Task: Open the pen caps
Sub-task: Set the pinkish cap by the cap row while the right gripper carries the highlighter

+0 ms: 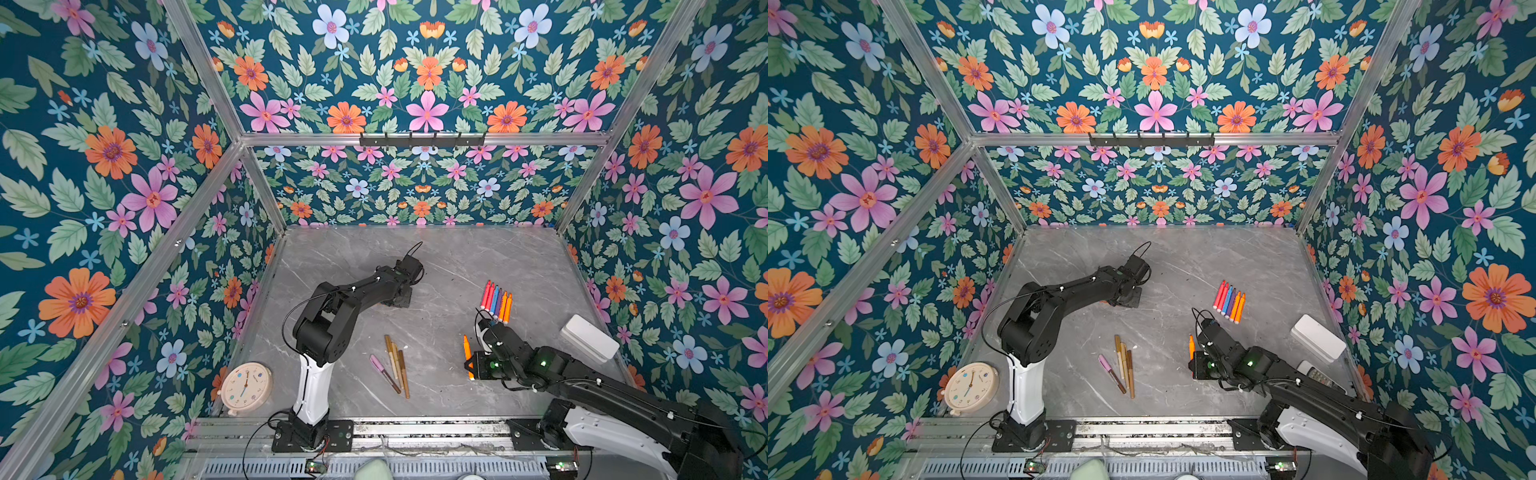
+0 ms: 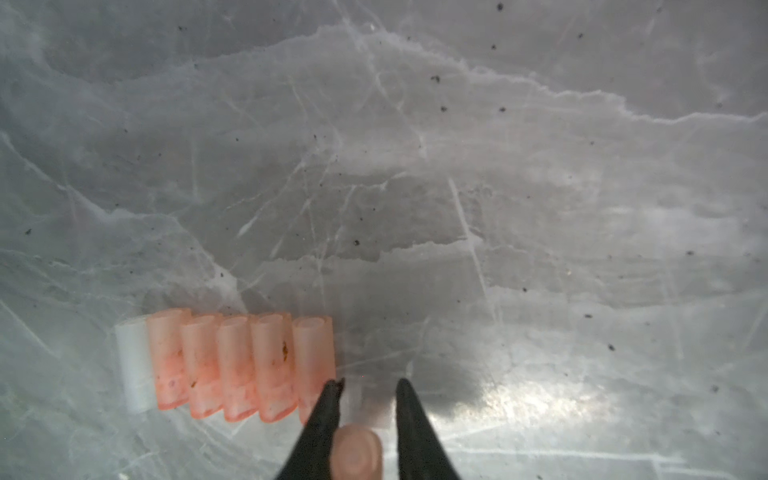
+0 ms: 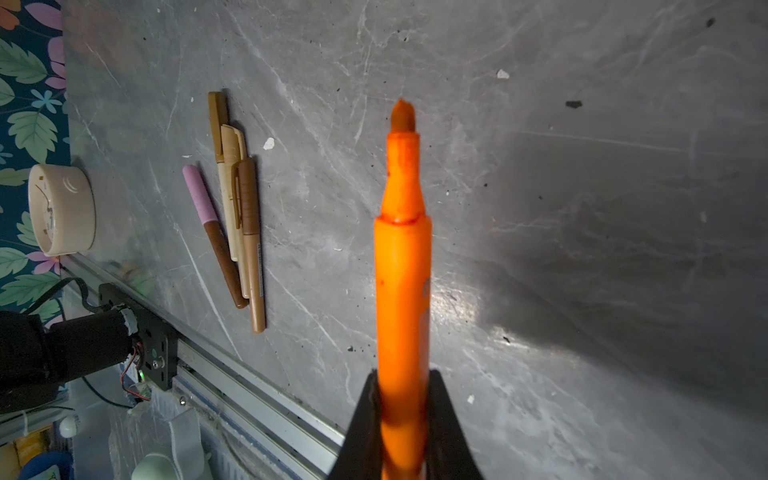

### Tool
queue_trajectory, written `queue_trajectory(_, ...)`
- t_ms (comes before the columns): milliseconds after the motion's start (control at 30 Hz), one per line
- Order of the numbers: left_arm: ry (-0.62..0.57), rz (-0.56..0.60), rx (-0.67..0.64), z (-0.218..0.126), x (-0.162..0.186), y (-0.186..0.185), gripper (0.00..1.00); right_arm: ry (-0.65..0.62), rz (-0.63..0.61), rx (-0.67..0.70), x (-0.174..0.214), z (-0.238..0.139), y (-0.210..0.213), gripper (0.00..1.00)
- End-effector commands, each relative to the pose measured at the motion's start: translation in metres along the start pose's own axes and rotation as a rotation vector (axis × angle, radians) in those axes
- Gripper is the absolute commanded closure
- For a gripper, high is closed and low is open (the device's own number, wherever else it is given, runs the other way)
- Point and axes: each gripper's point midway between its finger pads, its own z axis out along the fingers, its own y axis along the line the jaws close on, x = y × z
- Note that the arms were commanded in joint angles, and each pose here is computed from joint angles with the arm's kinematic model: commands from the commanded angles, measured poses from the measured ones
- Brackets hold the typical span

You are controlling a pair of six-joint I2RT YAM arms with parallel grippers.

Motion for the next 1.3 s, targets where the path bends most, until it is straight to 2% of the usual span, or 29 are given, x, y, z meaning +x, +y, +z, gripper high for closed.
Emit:
queue_trajectory(0,0.001,0.018,-0.021,-0.002,0.002,0.004,0.70,-0.003,0.001,0.027,0.000,-0.002,-0.005,1.00)
queue_trajectory(200,-0.027,0.010,-0.012,-0.009,-0.005,0.003,0.69,-0.003,0.002,0.030,0.001,-0.002,-0.006,1.00)
queue_trajectory(333,-0.048,0.013,-0.007,-0.014,-0.010,0.001,0.62,-0.012,0.003,0.048,-0.001,-0.006,-0.008,1.00)
queue_trajectory(633,-0.049,0.024,-0.003,-0.014,-0.010,-0.003,0.56,-0.010,0.006,0.053,-0.001,-0.005,-0.010,1.00)
queue_trajectory(700,-0.051,0.027,0.004,-0.014,-0.010,-0.005,0.61,-0.011,0.008,0.060,-0.001,-0.005,-0.011,1.00)
queue_trajectory(800,-0.052,0.026,0.019,-0.015,-0.010,-0.007,0.82,-0.014,0.010,0.059,-0.002,-0.006,-0.011,1.00)
queue_trajectory(867,-0.052,0.028,0.020,-0.015,-0.010,-0.008,0.91,-0.016,0.010,0.059,-0.003,-0.007,-0.011,1.00)
queue_trajectory(933,-0.053,0.028,0.019,-0.015,-0.010,-0.007,0.95,-0.013,0.009,0.060,-0.002,-0.006,-0.012,1.00)
queue_trajectory(1000,-0.052,0.028,0.016,-0.014,-0.009,-0.007,0.89,-0.011,0.011,0.060,-0.002,-0.005,-0.012,1.00)
queue_trajectory(1100,-0.058,0.032,0.001,-0.016,-0.010,-0.004,0.63,-0.010,0.011,0.059,-0.001,-0.005,-0.012,1.00)
queue_trajectory(1133,-0.061,0.032,-0.008,-0.017,-0.011,-0.003,0.59,-0.011,0.011,0.059,-0.001,-0.005,-0.012,1.00)
queue_trajectory(1267,-0.072,0.033,-0.010,-0.020,-0.013,-0.002,0.55,-0.016,0.013,0.061,-0.003,-0.006,-0.012,1.00)
